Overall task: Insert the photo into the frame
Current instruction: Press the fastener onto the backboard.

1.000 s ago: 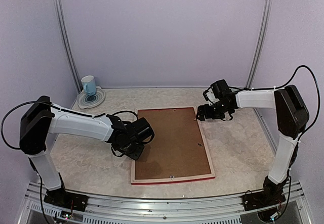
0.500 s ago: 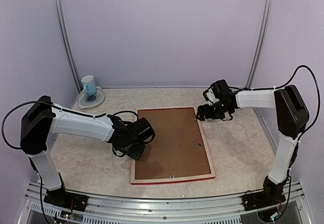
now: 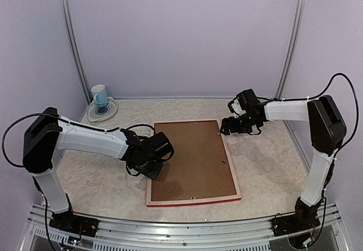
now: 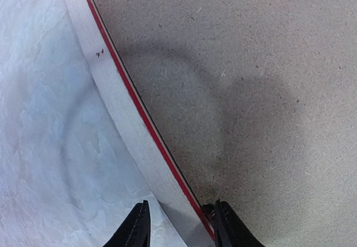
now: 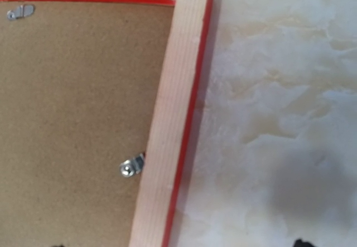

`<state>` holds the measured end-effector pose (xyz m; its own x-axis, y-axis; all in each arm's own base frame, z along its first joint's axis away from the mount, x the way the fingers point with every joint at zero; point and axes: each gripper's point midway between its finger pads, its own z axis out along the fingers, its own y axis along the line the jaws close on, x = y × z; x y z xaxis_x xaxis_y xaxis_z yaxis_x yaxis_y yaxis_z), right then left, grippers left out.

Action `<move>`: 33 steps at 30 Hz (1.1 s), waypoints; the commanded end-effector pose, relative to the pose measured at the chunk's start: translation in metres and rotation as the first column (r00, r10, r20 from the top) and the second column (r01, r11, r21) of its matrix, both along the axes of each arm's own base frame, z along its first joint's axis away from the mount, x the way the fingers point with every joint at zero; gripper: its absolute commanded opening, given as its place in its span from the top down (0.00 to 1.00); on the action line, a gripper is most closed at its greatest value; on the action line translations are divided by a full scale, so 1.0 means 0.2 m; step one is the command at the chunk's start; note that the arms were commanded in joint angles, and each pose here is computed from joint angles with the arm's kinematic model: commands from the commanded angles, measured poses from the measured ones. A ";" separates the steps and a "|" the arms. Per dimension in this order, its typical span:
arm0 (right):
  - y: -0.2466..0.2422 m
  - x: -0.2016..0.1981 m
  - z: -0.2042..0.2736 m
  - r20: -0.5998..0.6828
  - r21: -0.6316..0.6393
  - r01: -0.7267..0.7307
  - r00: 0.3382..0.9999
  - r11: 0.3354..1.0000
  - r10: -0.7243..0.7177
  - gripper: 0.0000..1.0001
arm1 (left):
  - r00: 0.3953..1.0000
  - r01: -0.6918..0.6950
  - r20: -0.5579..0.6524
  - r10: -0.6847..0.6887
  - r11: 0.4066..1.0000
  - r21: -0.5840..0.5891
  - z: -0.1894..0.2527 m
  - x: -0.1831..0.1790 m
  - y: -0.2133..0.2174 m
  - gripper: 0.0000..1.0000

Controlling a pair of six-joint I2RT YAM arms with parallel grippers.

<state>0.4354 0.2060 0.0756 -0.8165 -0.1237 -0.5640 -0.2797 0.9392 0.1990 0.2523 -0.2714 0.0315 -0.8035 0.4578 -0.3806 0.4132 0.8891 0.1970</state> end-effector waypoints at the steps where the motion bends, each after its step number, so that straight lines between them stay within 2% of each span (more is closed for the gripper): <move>1: -0.02 0.02 0.05 0.028 0.012 0.004 1.000 1.000 -0.004 0.12 | 0.998 0.013 -0.054 -0.011 0.999 0.034 -0.09 -0.05 0.01 0.60; 15: -0.02 0.01 0.05 0.026 0.013 0.004 1.000 1.000 -0.004 0.12 | 0.998 0.012 -0.057 -0.009 0.999 0.041 -0.11 -0.05 0.02 0.62; 19: -0.02 0.02 0.05 0.027 0.015 0.003 1.000 1.000 -0.004 0.12 | 0.998 0.012 -0.055 -0.010 0.999 0.034 -0.10 -0.05 0.01 0.71; 24: -0.02 0.01 0.04 0.023 0.018 0.002 1.000 1.000 -0.002 0.12 | 0.998 0.015 -0.058 -0.013 0.999 0.035 -0.10 -0.06 0.01 0.74; 30: -0.02 0.02 0.05 0.025 0.017 0.006 1.000 1.000 -0.006 0.11 | 1.000 -0.002 -0.026 0.003 0.999 0.049 -0.08 -0.03 0.03 0.71; 33: -0.02 0.02 0.05 0.025 0.020 0.005 1.000 1.000 -0.005 0.12 | 1.000 -0.018 0.001 0.018 0.999 0.048 -0.04 -0.01 0.03 0.66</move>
